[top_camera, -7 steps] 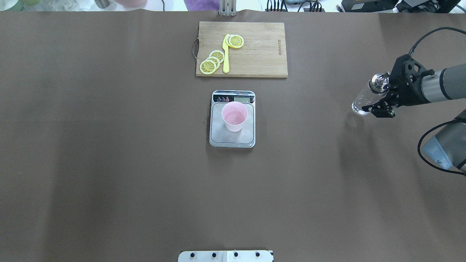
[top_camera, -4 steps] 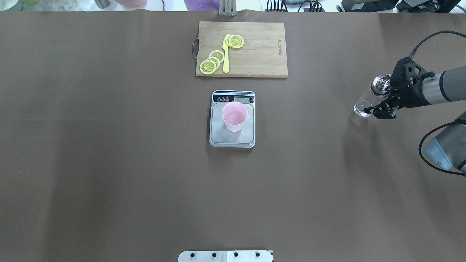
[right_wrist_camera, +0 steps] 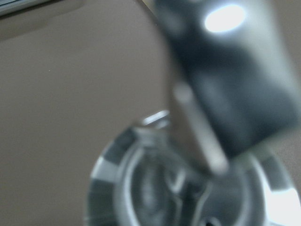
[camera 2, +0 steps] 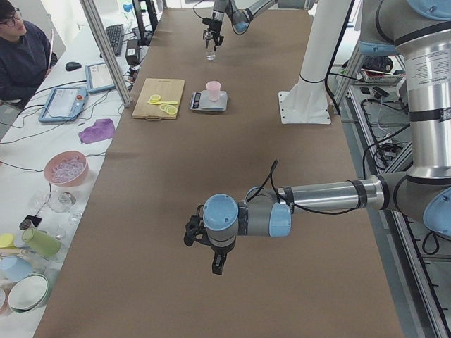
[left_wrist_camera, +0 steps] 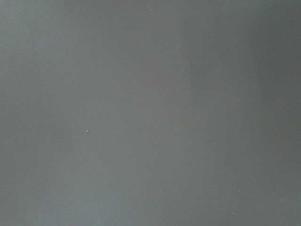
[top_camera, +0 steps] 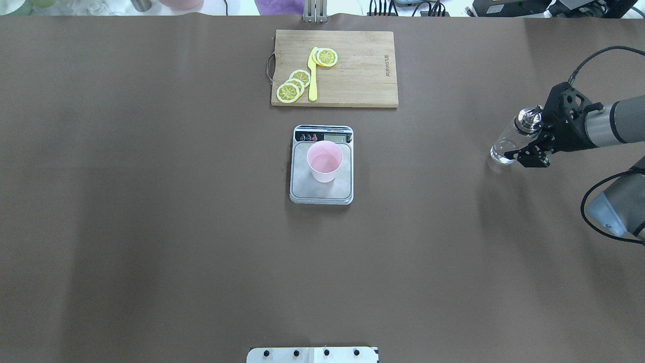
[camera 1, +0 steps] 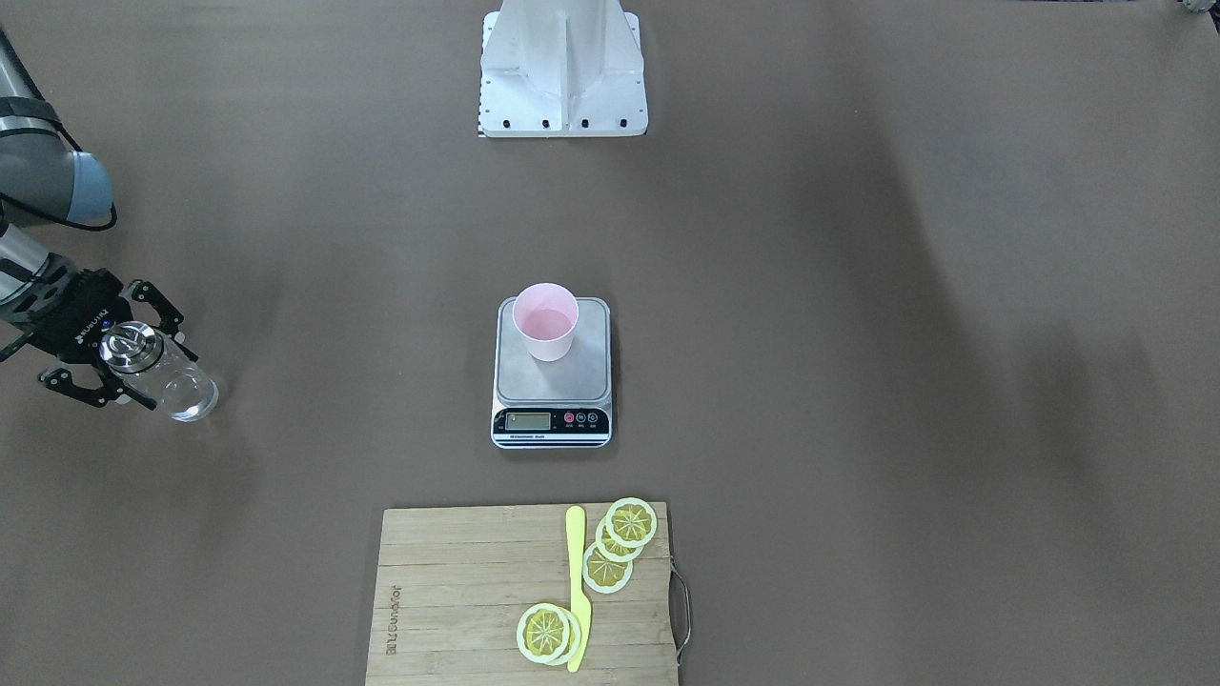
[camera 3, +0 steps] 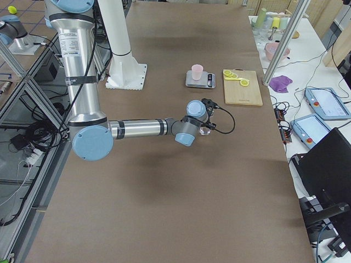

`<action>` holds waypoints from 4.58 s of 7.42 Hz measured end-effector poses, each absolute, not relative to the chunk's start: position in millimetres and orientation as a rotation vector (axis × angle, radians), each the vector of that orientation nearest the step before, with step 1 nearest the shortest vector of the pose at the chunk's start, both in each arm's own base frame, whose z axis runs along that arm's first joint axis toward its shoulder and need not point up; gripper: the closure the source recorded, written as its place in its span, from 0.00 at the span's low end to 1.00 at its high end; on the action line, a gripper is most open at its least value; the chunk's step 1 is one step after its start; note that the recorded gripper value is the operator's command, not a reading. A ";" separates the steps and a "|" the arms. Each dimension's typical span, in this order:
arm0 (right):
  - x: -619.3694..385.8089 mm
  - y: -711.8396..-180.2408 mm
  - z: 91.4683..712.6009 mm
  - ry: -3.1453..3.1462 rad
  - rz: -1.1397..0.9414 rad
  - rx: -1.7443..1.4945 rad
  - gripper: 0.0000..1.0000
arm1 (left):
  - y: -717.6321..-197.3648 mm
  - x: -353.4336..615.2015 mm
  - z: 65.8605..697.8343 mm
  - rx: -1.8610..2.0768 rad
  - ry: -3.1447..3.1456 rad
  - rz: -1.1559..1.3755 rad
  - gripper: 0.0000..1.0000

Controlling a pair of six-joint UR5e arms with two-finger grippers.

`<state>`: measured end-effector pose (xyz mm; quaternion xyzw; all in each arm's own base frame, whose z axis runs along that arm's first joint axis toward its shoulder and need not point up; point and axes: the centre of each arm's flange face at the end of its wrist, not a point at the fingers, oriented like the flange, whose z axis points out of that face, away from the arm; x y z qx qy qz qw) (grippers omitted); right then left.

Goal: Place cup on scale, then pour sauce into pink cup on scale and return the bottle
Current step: 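Lower the sauce bottle onto the table with the right gripper, then open the right gripper and withdraw it from the bottle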

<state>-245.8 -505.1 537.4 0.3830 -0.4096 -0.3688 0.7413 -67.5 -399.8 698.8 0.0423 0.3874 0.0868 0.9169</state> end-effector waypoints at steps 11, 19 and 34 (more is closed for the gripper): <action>-252.2 -506.2 538.3 -0.932 -0.830 0.819 0.19 | -400.7 -67.6 697.8 0.089 0.797 0.179 0.02; -250.3 -504.9 540.7 -0.941 -0.822 0.805 0.00 | -404.0 -67.4 695.3 0.093 0.796 0.181 0.02; -46.7 -500.4 643.3 -0.918 -0.340 0.527 0.01 | -407.2 -67.6 691.3 0.093 0.798 0.162 0.02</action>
